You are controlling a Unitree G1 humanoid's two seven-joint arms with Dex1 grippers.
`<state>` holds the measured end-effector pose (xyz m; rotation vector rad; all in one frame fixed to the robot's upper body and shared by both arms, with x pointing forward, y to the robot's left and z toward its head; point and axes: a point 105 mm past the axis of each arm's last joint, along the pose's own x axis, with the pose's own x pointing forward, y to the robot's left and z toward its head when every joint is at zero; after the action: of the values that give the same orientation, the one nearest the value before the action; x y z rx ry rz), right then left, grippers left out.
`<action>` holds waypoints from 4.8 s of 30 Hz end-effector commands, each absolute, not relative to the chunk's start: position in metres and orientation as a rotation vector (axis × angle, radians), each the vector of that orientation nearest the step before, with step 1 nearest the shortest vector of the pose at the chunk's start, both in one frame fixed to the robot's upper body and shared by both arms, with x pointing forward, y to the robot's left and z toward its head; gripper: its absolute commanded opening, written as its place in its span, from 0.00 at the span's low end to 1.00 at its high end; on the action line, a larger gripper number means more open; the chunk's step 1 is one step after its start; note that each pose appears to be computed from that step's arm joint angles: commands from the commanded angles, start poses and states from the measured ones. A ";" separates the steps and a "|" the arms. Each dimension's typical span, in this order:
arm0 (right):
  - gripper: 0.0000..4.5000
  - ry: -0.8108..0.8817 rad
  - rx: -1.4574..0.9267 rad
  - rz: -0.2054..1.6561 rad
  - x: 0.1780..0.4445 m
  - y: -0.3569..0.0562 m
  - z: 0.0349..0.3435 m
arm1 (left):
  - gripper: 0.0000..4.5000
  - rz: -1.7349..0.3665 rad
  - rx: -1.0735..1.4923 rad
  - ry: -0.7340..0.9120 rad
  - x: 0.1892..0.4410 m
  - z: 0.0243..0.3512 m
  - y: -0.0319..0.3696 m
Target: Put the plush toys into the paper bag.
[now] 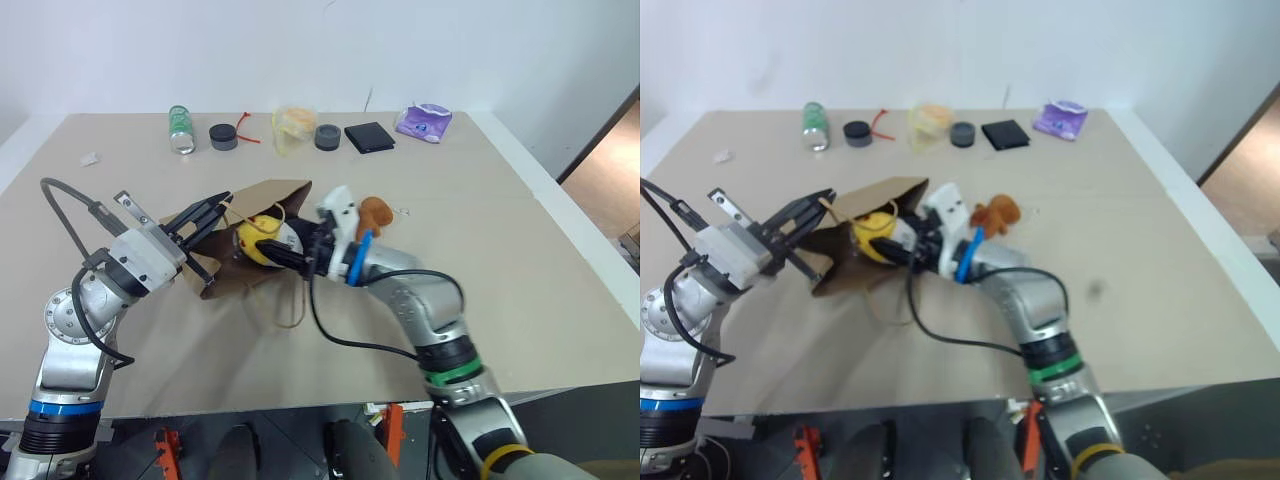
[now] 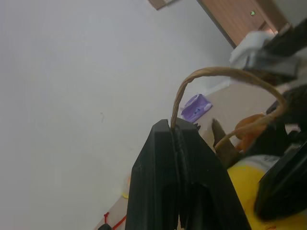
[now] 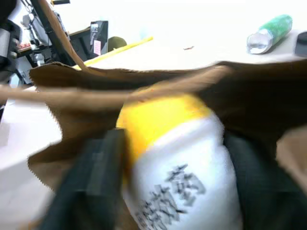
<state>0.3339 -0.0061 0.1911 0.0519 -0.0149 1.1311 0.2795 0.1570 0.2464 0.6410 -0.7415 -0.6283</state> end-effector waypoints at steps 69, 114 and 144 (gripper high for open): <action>0.00 0.048 0.151 1.278 0.339 0.001 0.199 | 0.00 -0.594 0.629 -0.794 0.280 0.259 0.160; 0.94 -0.193 -0.747 1.290 0.292 -0.023 0.095 | 0.00 -0.577 0.595 -0.761 0.287 0.260 0.163; 0.01 -0.959 -0.818 0.834 0.313 -0.047 0.246 | 0.00 -0.355 0.444 -0.741 0.297 0.278 0.201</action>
<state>0.3223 -0.0513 0.2317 -0.8205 -0.8850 0.8256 0.3046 0.1960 0.2690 0.4382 -0.7048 -0.3869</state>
